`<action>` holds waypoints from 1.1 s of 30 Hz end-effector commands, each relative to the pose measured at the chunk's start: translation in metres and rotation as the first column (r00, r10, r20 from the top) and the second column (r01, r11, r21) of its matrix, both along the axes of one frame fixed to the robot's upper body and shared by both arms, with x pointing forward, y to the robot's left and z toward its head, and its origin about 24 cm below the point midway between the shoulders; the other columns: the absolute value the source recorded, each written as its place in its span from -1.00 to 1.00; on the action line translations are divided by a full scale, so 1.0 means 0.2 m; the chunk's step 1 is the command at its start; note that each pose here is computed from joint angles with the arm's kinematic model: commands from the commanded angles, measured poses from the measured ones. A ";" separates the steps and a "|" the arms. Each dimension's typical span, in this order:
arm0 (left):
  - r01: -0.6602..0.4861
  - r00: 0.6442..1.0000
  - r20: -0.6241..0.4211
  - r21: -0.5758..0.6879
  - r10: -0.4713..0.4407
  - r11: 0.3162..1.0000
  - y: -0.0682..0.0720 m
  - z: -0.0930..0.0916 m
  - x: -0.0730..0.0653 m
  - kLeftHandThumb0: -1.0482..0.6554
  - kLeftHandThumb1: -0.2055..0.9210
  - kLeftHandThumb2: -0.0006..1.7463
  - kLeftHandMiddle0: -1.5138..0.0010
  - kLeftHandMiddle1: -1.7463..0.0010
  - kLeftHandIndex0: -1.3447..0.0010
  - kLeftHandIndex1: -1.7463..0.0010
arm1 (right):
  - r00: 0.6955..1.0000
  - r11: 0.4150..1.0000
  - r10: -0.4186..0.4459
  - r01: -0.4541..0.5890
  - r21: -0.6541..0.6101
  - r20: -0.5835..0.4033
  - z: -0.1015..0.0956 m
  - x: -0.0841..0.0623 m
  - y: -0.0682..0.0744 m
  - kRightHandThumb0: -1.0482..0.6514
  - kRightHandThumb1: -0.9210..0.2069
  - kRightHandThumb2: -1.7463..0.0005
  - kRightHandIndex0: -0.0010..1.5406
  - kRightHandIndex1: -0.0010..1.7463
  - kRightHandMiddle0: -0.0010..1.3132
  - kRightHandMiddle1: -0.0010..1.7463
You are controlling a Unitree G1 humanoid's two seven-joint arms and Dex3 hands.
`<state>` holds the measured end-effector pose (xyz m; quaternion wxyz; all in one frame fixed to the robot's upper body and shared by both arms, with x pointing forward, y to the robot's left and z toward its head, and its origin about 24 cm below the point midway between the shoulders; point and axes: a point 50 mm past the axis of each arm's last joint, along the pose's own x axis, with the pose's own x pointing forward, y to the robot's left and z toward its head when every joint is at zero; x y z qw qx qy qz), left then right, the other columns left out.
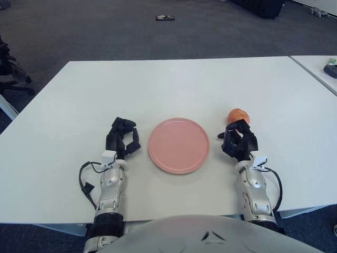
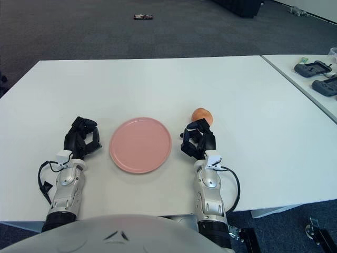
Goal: Put the apple into the plate.
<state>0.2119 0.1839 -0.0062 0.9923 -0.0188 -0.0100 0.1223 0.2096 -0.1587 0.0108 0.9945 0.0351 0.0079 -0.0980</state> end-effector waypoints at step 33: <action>0.000 1.000 -0.030 -0.012 -0.001 1.000 0.00 -0.03 0.01 -0.28 0.18 0.32 -0.49 -1.00 0.26 -1.00 | 0.951 0.873 0.086 0.072 -0.483 0.298 0.26 -0.06 0.01 -0.19 -0.87 0.28 -0.47 0.59 -0.64 1.00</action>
